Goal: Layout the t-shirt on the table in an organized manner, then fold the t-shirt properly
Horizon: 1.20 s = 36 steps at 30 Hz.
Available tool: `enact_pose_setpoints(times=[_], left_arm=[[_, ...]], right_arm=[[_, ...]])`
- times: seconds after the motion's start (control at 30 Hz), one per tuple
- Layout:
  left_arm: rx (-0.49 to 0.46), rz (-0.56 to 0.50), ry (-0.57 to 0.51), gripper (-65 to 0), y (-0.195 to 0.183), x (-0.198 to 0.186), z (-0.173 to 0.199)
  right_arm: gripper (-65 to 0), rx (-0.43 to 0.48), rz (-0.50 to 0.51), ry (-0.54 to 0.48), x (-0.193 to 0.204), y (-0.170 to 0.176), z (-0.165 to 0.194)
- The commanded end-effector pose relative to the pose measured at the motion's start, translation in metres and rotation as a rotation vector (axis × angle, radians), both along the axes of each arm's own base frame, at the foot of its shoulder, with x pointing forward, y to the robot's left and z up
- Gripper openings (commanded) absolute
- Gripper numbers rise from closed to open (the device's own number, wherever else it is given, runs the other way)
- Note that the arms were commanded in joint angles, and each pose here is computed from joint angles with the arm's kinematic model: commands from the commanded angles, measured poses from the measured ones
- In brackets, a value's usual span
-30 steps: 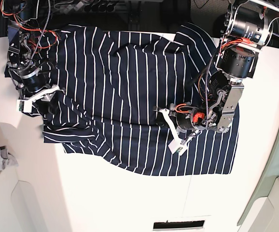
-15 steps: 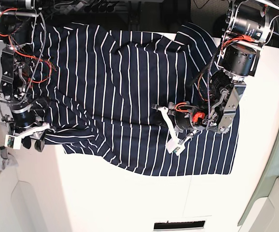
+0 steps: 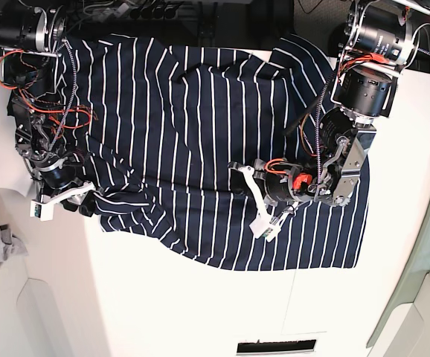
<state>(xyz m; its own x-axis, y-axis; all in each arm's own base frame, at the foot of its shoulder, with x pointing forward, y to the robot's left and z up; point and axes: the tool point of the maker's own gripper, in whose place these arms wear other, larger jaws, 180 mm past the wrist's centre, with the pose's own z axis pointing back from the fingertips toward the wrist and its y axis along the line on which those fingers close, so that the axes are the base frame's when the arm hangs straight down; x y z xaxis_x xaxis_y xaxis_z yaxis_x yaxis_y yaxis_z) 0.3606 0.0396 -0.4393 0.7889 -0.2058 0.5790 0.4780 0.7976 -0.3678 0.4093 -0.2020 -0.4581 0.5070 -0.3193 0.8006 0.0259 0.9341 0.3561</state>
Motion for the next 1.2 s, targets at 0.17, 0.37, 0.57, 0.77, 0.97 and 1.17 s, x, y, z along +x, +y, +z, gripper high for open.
enact_pose_setpoints(times=[0.17,0.37,0.57,0.77,0.97,1.17], left_arm=[[-0.027,0.001,-0.054,-65.0,-0.004,0.015,0.017],[-0.024,0.003,-0.061,-65.0,-0.003,0.016,0.017],[-0.005,-0.002,-0.052,-65.0,-0.001,0.010,0.010],[0.008,-0.004,-0.029,-65.0,0.000,-0.002,-0.001],[0.008,-0.004,-0.001,-65.0,0.000,-0.014,-0.011],[0.006,-0.003,0.008,-65.0,0.000,-0.018,-0.014]], right_arm=[[-59.2,0.077,0.095,-0.095,0.013,0.024,0.025],[-65.0,0.100,0.121,-0.118,0.016,0.037,0.031],[-65.0,0.061,0.141,-0.235,0.035,0.035,0.073],[-65.0,-0.074,0.203,-0.462,0.062,0.032,0.165],[-65.0,-0.113,0.261,-0.489,0.057,0.045,0.201],[-57.6,-0.187,0.141,-0.392,0.058,0.019,0.173]])
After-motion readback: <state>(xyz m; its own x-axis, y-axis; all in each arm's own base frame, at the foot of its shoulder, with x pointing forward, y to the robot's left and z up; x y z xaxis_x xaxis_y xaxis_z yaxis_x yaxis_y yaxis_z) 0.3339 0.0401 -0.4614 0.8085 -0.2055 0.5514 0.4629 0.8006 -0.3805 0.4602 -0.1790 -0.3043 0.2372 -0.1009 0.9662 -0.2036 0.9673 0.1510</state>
